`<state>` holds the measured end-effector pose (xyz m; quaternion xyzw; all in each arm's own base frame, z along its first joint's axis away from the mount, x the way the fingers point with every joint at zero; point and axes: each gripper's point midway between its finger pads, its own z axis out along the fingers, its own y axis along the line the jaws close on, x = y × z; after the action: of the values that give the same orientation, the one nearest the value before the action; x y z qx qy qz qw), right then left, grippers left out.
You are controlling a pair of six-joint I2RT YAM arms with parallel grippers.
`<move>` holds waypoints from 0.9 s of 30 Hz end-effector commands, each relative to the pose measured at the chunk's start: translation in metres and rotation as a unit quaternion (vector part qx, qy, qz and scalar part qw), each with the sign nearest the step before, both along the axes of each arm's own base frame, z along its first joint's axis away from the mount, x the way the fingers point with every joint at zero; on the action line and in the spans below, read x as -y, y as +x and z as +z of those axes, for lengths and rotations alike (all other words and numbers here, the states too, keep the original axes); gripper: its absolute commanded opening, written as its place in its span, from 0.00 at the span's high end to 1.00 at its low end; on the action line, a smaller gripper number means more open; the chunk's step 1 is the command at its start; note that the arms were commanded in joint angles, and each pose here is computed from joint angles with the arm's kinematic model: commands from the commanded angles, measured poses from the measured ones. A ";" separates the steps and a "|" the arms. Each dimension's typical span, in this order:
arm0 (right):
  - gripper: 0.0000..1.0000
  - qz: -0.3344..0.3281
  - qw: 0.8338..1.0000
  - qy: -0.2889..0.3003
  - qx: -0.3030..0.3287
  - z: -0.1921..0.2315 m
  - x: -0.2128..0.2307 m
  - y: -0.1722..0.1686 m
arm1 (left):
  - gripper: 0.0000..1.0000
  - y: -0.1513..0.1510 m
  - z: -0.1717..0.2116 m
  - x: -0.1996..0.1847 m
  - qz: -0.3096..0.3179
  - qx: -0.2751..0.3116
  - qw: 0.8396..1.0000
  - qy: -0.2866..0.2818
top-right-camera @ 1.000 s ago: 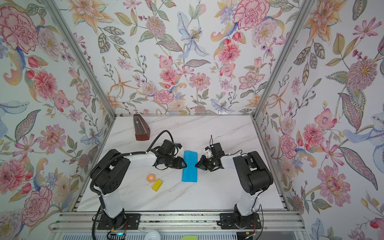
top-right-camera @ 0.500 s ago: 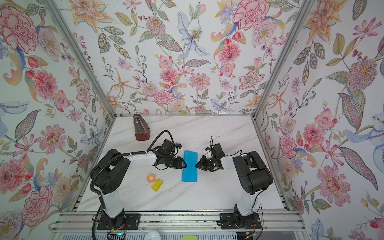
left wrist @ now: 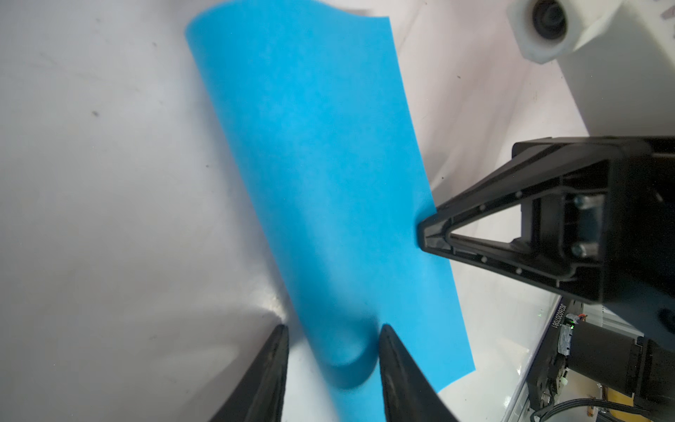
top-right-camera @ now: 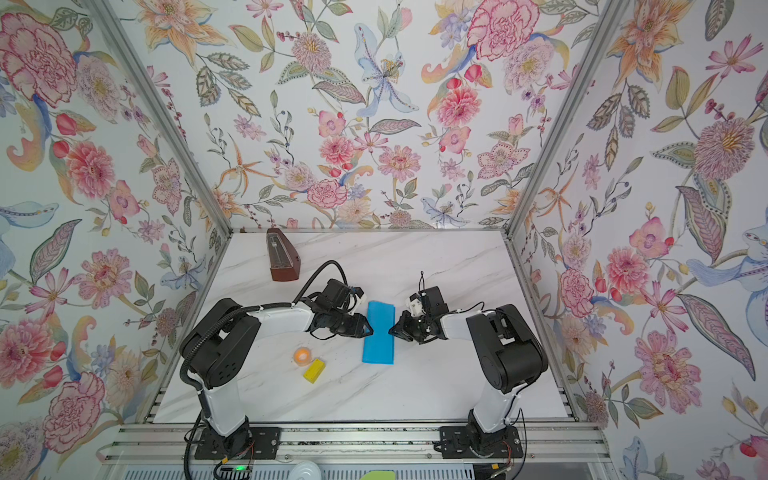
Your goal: Fold a paper plane with a square sheet of paper (fold left side to right side)
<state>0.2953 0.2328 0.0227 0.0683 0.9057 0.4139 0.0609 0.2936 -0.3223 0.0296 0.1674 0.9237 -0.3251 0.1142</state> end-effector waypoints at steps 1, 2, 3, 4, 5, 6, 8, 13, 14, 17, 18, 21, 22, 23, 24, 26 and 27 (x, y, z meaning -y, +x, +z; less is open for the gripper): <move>1.00 -0.003 1.000 -0.018 -0.009 -0.005 0.004 -0.006 | 0.57 -0.001 -0.007 -0.002 -0.006 -0.001 1.000 0.018; 1.00 -0.004 1.000 -0.019 -0.011 -0.007 0.005 -0.006 | 0.57 -0.002 -0.008 -0.003 -0.006 -0.001 1.000 0.019; 1.00 -0.004 1.000 -0.020 -0.011 -0.008 0.005 -0.006 | 0.57 -0.002 -0.008 -0.003 -0.005 -0.001 1.000 0.019; 1.00 -0.003 1.000 -0.020 -0.011 -0.008 0.005 -0.007 | 0.57 -0.002 -0.008 -0.003 -0.005 -0.001 1.000 0.019; 1.00 -0.004 1.000 -0.021 -0.011 -0.009 0.006 -0.006 | 0.57 -0.002 -0.008 -0.003 -0.005 -0.002 1.000 0.019; 1.00 -0.005 1.000 -0.022 -0.012 -0.010 0.006 -0.006 | 0.57 -0.001 -0.008 -0.003 -0.004 -0.001 1.000 0.020; 1.00 -0.004 1.000 -0.025 -0.011 -0.010 0.007 -0.006 | 0.57 -0.001 -0.008 -0.003 -0.003 -0.001 1.000 0.020; 1.00 -0.004 0.999 -0.029 -0.014 -0.013 0.009 -0.008 | 0.57 -0.002 -0.009 -0.004 -0.003 -0.002 1.000 0.021; 1.00 -0.003 0.999 -0.029 -0.015 -0.014 0.009 -0.008 | 0.57 -0.001 -0.009 -0.004 -0.003 -0.002 1.000 0.021; 1.00 -0.003 0.999 -0.032 -0.022 -0.019 0.010 -0.010 | 0.58 -0.001 -0.007 -0.003 -0.003 0.000 1.000 0.020; 1.00 -0.004 0.999 -0.033 -0.023 -0.020 0.010 -0.010 | 0.58 0.000 -0.006 -0.003 -0.003 0.002 1.000 0.020; 1.00 -0.003 0.999 -0.038 -0.035 -0.026 0.011 -0.012 | 0.58 0.002 0.000 -0.006 0.001 0.013 1.000 0.024; 1.00 -0.002 0.998 -0.040 -0.040 -0.028 0.011 -0.014 | 0.58 0.004 0.002 -0.009 0.005 0.018 0.999 0.028; 1.00 -0.001 0.998 -0.041 -0.043 -0.029 0.010 -0.015 | 0.58 0.006 0.005 -0.011 0.009 0.023 0.999 0.030; 1.00 0.000 0.998 -0.042 -0.044 -0.030 0.009 -0.015 | 0.58 0.008 0.009 -0.015 0.014 0.029 0.999 0.033; 1.00 0.003 0.998 -0.043 -0.048 -0.031 0.006 -0.017 | 0.58 0.013 0.019 -0.024 0.028 0.043 0.998 0.036; 1.00 0.003 0.998 -0.042 -0.049 -0.031 0.005 -0.017 | 0.58 0.015 0.022 -0.029 0.035 0.048 0.998 0.037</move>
<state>0.2933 0.2324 0.0158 0.0722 0.9093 0.4066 0.0513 0.2999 -0.3109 0.0335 0.1626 0.9304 -0.3016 0.1305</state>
